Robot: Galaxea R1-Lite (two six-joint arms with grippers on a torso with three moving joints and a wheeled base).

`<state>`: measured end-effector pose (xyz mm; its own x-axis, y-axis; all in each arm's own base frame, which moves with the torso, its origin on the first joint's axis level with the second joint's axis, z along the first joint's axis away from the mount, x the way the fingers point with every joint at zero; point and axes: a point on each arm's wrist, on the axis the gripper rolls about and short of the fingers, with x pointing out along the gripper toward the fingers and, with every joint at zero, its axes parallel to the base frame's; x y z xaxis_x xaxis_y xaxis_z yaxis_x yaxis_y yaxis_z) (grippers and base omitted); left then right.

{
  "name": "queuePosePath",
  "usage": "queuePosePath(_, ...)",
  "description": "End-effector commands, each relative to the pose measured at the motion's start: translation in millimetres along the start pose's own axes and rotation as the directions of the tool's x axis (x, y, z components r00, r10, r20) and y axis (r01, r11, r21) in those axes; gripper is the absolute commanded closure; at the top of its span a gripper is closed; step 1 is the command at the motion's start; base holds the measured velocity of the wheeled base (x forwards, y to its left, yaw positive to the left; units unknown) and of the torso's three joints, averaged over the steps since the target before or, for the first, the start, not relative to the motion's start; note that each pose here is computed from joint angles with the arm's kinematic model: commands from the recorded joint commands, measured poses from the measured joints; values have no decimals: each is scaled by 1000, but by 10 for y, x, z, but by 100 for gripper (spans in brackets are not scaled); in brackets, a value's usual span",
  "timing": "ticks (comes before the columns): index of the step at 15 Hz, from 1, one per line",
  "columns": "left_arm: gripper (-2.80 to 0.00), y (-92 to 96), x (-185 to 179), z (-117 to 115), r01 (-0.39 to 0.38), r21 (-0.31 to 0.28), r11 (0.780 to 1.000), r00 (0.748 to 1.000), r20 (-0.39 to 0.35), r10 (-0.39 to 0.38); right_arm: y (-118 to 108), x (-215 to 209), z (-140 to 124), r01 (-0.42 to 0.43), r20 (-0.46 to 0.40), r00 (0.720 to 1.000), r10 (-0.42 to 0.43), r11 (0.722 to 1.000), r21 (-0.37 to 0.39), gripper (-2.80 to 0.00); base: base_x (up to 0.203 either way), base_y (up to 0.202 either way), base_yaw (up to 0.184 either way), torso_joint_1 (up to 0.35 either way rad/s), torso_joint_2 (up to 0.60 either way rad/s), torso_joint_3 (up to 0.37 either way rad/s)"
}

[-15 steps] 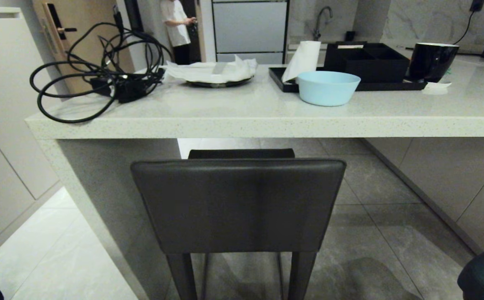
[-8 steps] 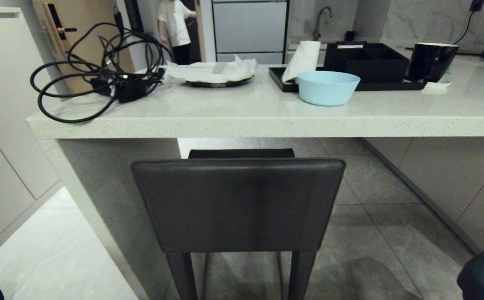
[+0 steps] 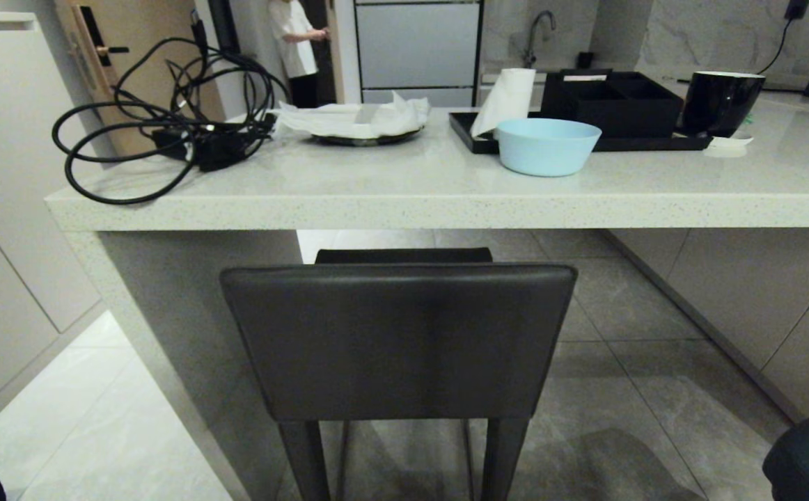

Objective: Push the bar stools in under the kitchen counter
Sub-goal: Pull the gray chair out from under the dining table

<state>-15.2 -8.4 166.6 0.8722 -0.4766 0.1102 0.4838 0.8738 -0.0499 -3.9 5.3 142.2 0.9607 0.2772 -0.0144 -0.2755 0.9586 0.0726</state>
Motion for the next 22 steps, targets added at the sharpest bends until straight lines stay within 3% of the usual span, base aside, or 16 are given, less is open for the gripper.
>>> queuePosePath(1, -280, 123, 375, 91, 146, -79, 986, 982, -111, -155, -58, 417, 167, -97, -145, 984, 102, 994, 40, -280, 0, 0, 0, 0, 0, 0)
queuePosePath(3, -280, 162, 593, 87, 216, -125, 968, 962, -145, -233, -74, 707, 227, -185, -205, 959, 195, 980, 66, -280, 0, 0, 0, 0, 0, 0)
queuePosePath(6, -280, 227, 833, -127, 233, -176, 956, 944, -196, -266, -125, 1142, 259, -289, -224, 926, 305, 952, 99, -280, 0, 0, 0, 0, 0, 0)
queuePosePath(10, -280, 276, 1011, -259, 323, -241, 915, 893, -243, -379, -150, 1408, 366, -481, -179, 849, 496, 868, 122, -280, 0, 0, 0, 0, 0, 0)
queuePosePath(13, -280, 450, 1072, -278, 319, -283, 905, 887, -248, -390, -149, 1431, 367, -581, -175, 780, 600, 800, 151, -280, 0, 0, 0, 0, 0, 0)
queuePosePath(17, -280, 869, 1137, -432, 365, -315, 876, 868, -223, -443, -187, 1597, 236, -582, -228, 762, 607, 795, 171, -280, 0, 0, 0, 0, 0, 0)
queuePosePath(22, -280, 1155, 1399, -636, 433, -282, 856, 846, -201, -494, -238, 1938, 41, -595, -230, 752, 618, 786, 167, -280, 0, 0, 0, 0, 0, 0)
